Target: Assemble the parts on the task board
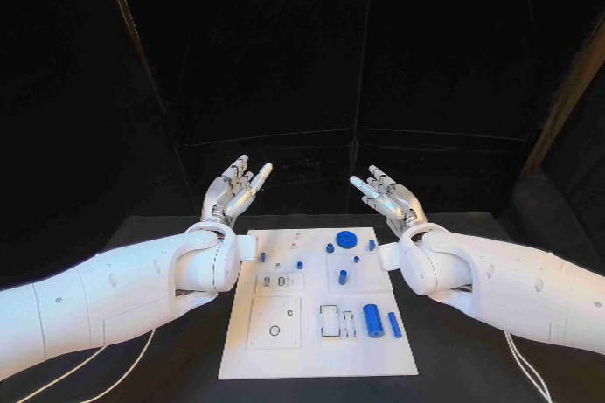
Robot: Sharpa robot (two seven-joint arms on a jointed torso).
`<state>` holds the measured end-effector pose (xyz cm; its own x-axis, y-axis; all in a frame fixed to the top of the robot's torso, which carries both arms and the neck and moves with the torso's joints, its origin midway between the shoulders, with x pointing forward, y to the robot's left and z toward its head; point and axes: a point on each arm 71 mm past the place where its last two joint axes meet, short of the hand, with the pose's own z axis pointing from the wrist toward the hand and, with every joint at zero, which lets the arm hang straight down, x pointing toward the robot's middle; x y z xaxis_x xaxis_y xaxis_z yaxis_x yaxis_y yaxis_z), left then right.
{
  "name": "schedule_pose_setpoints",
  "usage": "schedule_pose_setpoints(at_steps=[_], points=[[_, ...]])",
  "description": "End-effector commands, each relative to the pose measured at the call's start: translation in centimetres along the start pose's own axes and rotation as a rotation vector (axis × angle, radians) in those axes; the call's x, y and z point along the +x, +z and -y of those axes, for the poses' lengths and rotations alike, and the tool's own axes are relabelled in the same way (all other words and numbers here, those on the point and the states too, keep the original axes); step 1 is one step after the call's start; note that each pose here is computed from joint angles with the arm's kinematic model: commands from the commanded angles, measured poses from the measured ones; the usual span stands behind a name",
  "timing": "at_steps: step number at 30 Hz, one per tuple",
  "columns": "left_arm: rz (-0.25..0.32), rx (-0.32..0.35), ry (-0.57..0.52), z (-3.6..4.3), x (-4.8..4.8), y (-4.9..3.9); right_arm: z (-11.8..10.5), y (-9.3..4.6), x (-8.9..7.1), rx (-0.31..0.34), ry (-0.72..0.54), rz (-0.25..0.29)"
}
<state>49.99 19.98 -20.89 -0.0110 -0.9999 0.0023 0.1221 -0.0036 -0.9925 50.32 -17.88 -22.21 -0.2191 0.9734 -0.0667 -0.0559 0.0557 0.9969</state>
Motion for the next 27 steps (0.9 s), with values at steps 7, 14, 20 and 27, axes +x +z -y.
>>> schedule_pose_setpoints(at_steps=[7,14,20,27], points=[[-0.024,0.061,-0.042,0.50,0.17,0.06,-0.3,1.0,1.5,-0.014,-0.067,-0.264],[-0.024,0.037,-0.056,0.26,-1.67,0.37,-0.4,0.9,-1.9,-0.073,-0.333,-0.163],[-0.044,0.045,-0.030,1.11,-2.48,0.37,-1.0,0.9,-2.6,-0.120,-0.447,-0.165],[-0.084,0.047,-0.032,2.53,-2.86,0.09,-2.8,1.4,-3.1,-0.178,-0.601,-0.203]])
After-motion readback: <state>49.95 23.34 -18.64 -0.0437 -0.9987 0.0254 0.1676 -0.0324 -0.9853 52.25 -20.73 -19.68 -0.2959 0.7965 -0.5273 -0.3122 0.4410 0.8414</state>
